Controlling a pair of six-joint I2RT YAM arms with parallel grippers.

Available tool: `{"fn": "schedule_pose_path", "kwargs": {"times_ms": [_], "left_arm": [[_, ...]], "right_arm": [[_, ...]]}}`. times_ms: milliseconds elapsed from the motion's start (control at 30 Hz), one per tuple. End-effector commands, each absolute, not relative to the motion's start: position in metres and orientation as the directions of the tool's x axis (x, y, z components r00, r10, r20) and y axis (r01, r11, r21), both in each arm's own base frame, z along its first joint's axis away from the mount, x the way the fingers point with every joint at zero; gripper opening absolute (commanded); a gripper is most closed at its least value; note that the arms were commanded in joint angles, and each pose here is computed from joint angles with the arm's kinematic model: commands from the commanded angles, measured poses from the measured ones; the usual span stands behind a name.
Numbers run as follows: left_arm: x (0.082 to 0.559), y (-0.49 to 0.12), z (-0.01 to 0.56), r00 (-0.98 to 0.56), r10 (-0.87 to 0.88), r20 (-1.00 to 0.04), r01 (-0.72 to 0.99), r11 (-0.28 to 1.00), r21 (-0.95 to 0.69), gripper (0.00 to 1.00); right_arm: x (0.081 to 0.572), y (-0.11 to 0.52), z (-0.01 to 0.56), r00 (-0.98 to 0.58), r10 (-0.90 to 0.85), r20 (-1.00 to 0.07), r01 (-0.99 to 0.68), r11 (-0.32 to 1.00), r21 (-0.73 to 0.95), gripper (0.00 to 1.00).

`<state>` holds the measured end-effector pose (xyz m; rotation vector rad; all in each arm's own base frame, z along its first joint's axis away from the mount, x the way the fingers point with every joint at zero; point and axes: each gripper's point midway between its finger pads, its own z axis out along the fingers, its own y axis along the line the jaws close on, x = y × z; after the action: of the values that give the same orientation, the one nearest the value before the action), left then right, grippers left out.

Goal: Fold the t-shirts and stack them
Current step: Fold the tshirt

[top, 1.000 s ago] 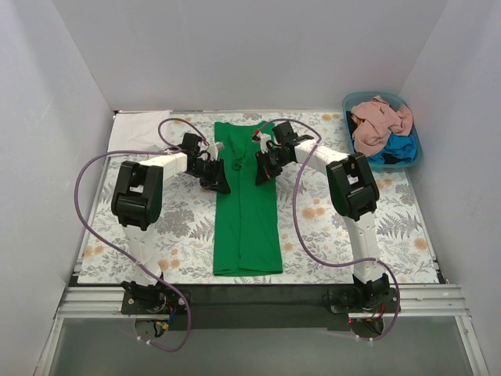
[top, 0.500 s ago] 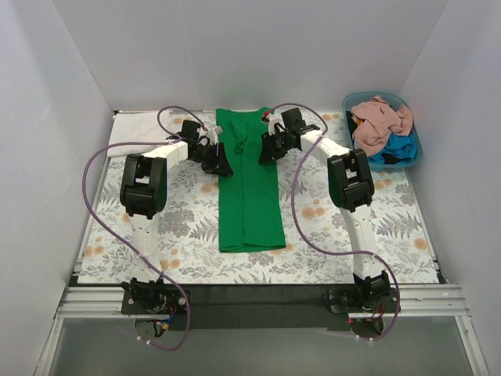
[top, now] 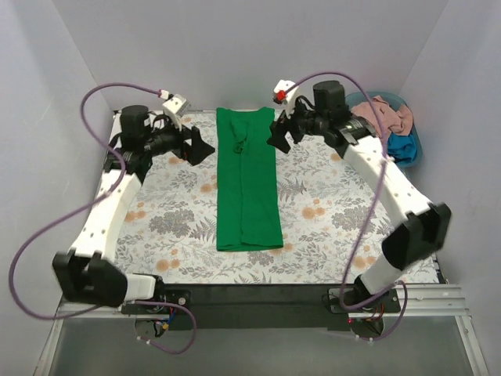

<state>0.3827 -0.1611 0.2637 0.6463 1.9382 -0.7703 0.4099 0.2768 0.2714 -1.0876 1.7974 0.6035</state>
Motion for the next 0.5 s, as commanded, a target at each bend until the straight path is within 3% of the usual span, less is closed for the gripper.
{"fn": "schedule_pose_path", "kwargs": {"times_ms": [0, 67, 233, 267, 333, 467], "left_arm": [[0.342, -0.157, 0.29, -0.267, 0.176, -0.948, 0.756, 0.648, -0.093, 0.89], [0.326, -0.158, 0.286, -0.258, 0.184, -0.948, 0.769, 0.633, -0.086, 0.89], [0.254, -0.162, 0.23, -0.248, 0.354, -0.902, 0.903, 0.423, -0.082, 0.91], [0.242, -0.163, 0.221, -0.239, 0.358, -0.903, 0.916, 0.391, -0.088, 0.91], [0.218, -0.163, 0.198, -0.182, 0.38, -0.907, 0.937, 0.345, -0.044, 0.89], [0.188, -0.167, 0.148, -0.074, 0.477, -0.876, 0.97, 0.24, 0.049, 0.82]], "right_arm": [[0.377, 0.251, 0.273, -0.03, -0.553, -0.832, -0.876, 0.416, -0.245, 0.91], [0.353, 0.244, 0.266, 0.009, -0.591, -0.806, -0.9, 0.346, -0.264, 0.98], [0.276, 0.237, 0.206, 0.007, -0.644, -0.765, -0.971, 0.178, -0.159, 0.98], [0.258, 0.24, 0.2, 0.083, -0.661, -0.745, -0.973, 0.107, -0.203, 0.98], [0.244, 0.239, 0.181, 0.13, -0.691, -0.711, -0.968, 0.066, -0.241, 0.98], [0.203, 0.239, 0.125, 0.138, -0.732, -0.668, -0.986, -0.038, -0.162, 0.95]]}}
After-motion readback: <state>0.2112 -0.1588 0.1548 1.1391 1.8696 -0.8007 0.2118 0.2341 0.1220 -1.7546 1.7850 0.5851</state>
